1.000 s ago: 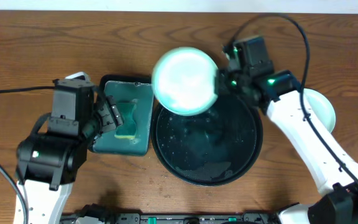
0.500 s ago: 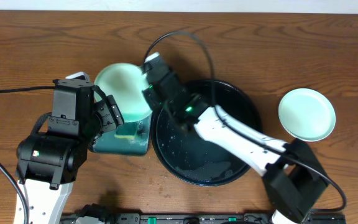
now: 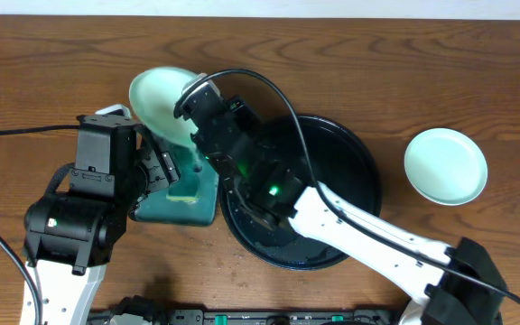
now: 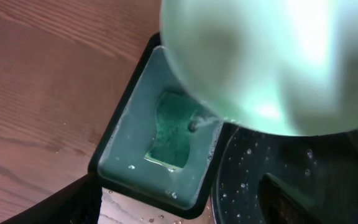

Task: Clean dirty plates on tray and stack at the side
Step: 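Lift the second plate with right gripper and tilt it over sponge tray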

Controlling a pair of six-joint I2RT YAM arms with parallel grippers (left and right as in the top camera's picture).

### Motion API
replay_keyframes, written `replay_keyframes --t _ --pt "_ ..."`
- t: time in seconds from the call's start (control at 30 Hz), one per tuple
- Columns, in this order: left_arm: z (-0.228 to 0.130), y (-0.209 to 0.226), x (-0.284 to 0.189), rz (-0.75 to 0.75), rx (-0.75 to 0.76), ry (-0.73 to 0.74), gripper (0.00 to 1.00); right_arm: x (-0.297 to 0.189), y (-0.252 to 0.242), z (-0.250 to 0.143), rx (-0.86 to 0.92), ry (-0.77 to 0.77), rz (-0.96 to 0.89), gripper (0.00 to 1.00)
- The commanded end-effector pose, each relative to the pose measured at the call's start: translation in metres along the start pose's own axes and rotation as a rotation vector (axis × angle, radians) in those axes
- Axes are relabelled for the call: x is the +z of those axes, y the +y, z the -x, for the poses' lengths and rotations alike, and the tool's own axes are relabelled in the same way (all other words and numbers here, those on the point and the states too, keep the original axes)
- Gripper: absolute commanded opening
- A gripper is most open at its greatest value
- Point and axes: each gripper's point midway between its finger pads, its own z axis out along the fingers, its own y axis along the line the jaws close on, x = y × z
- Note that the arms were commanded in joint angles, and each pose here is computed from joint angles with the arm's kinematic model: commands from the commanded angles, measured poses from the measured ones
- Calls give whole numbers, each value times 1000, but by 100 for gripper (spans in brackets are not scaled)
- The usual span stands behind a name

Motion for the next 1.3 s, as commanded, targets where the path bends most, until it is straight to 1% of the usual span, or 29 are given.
replay_keyframes --t 0.0,0.2,0.5,1.27 --pt "4 -1 -3 -4 -4 -10 81 -10 -20 17 -67 -27 -88 1" --pt "4 -1 -3 -4 -4 -10 81 -14 -24 32 -140 -72 -121 1" --pt "4 -1 -3 -4 -4 -10 81 -22 -23 45 -153 -113 -146 1" --pt "4 -1 -3 -4 -4 -10 81 -25 -23 56 -171 -149 -157 1"
